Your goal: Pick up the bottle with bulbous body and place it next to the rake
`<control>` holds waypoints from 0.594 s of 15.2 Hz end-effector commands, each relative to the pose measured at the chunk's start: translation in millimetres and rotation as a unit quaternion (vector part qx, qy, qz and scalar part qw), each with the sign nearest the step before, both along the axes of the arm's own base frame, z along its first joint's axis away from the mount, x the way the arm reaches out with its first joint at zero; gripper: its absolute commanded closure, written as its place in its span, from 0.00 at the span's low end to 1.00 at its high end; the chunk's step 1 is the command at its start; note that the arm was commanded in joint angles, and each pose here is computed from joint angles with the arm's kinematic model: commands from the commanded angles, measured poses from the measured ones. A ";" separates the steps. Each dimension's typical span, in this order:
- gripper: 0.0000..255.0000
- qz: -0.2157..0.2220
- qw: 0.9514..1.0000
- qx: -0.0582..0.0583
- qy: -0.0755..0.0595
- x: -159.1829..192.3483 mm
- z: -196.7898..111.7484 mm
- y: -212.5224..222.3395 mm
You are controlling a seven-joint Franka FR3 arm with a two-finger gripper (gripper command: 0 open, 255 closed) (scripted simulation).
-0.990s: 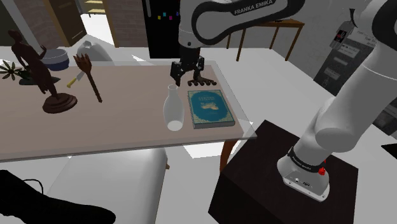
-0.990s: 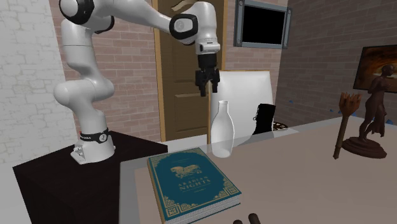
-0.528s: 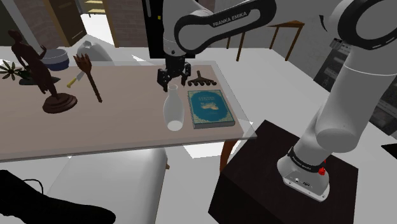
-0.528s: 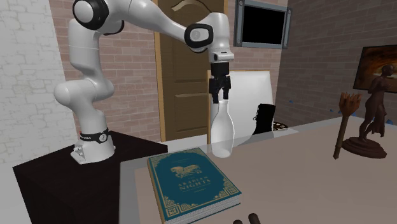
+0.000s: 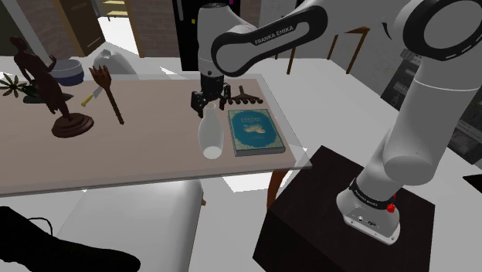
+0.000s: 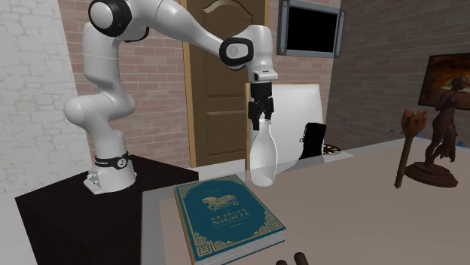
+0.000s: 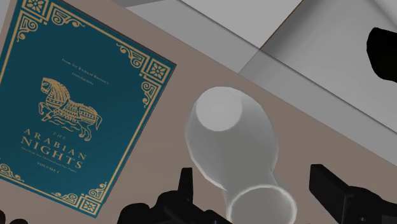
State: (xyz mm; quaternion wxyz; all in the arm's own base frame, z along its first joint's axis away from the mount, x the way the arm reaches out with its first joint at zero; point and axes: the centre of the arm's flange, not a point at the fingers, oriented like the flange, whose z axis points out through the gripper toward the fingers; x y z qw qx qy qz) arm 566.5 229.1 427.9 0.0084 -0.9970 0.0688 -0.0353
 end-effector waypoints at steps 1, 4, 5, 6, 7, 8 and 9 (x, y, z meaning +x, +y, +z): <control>0.00 0.000 1.000 0.000 0.000 0.0 -0.4 0.0; 0.00 0.000 1.000 0.000 0.000 0.0 -0.4 0.0; 1.00 0.000 1.000 0.000 0.000 0.0 -0.4 0.0; 1.00 0.000 1.000 0.000 0.000 0.0 -0.4 0.0; 1.00 0.000 1.000 0.000 0.000 0.0 -0.4 0.0; 1.00 0.000 1.000 0.000 0.000 0.0 -0.4 0.0; 1.00 0.000 1.000 0.000 0.000 0.0 -0.4 0.0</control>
